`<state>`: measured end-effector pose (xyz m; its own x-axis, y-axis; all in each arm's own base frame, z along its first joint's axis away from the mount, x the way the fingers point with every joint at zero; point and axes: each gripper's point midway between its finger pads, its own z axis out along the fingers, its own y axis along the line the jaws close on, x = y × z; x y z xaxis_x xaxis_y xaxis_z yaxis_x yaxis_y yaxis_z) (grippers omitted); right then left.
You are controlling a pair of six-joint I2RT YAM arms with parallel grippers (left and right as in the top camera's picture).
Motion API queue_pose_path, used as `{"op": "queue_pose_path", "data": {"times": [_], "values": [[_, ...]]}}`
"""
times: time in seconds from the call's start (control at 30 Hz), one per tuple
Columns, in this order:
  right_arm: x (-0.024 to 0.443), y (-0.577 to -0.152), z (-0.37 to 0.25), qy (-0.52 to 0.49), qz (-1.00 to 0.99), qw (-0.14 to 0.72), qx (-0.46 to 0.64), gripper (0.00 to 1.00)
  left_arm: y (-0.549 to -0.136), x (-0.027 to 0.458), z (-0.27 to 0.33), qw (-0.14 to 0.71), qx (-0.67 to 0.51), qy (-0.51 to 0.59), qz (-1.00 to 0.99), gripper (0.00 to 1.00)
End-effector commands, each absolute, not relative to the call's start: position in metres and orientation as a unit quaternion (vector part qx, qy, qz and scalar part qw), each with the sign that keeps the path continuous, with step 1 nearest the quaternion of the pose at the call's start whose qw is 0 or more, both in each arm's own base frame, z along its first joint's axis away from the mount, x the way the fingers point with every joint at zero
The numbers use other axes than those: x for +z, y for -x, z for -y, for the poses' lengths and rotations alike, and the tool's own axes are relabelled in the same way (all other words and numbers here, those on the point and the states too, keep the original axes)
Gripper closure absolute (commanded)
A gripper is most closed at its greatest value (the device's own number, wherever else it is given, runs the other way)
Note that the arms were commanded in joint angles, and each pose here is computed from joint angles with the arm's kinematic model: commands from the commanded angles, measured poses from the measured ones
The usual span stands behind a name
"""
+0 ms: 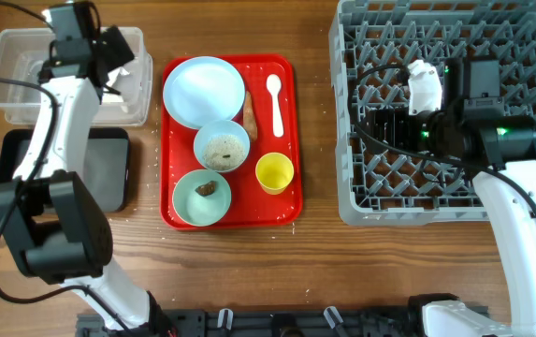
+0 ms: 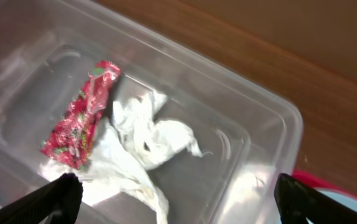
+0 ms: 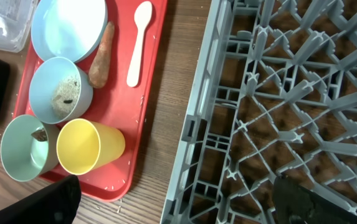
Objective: Sort waste into correct bins and load items into the dishwasher rack
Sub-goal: 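Grasp the light-blue rice bowl rim with the left gripper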
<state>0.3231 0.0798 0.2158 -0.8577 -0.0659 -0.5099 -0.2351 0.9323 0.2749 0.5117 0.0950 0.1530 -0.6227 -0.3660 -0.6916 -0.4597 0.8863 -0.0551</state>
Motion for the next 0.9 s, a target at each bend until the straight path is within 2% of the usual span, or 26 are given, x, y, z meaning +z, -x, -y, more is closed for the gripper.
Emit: {"op": "queue_pose_path", "data": {"times": [0.0,0.13,0.17,0.27,0.43,0.57,0.6,0.67,0.77,0.87], "values": [[0.221,-0.326,-0.084,0.082,-0.947,0.258,0.173,0.0,-0.488,0.208,-0.033,0.381,0.026,0.166,-0.909,0.0],[0.222,-0.328,-0.084,0.083,-0.946,0.262,0.173,0.0,-0.435,0.229,0.05,0.337,-0.031,0.078,-0.938,0.01],[0.222,-0.329,-0.084,0.084,-0.945,0.264,0.173,0.0,-0.418,0.217,0.081,0.301,-0.054,0.04,-0.951,0.05],[0.223,-0.33,-0.084,0.084,-0.944,0.266,0.173,0.0,-0.394,0.182,0.118,0.242,-0.053,-0.035,-0.968,0.15],[0.223,-0.33,-0.084,0.084,-0.944,0.266,0.173,0.0,-0.355,0.112,0.172,0.15,-0.091,-0.182,-0.968,0.26],[0.223,-0.329,-0.084,0.084,-0.945,0.265,0.173,0.0,-0.349,0.075,0.187,0.121,-0.091,-0.201,-0.968,0.31],[0.223,-0.329,-0.084,0.084,-0.945,0.265,0.173,0.0,-0.35,0.065,0.189,0.112,-0.09,-0.201,-0.969,0.39],[0.223,-0.329,-0.084,0.084,-0.945,0.265,0.173,0.0,-0.348,0.052,0.192,0.096,-0.093,-0.2,-0.971,0.42],[0.222,-0.328,-0.084,0.083,-0.945,0.264,0.173,0.0,-0.346,0.031,0.191,0.072,-0.087,-0.2,-0.973,0.55],[0.222,-0.328,-0.084,0.083,-0.945,0.263,0.173,0.0,-0.345,0.017,0.191,0.059,-0.084,-0.19,-0.976,0.62]]}}
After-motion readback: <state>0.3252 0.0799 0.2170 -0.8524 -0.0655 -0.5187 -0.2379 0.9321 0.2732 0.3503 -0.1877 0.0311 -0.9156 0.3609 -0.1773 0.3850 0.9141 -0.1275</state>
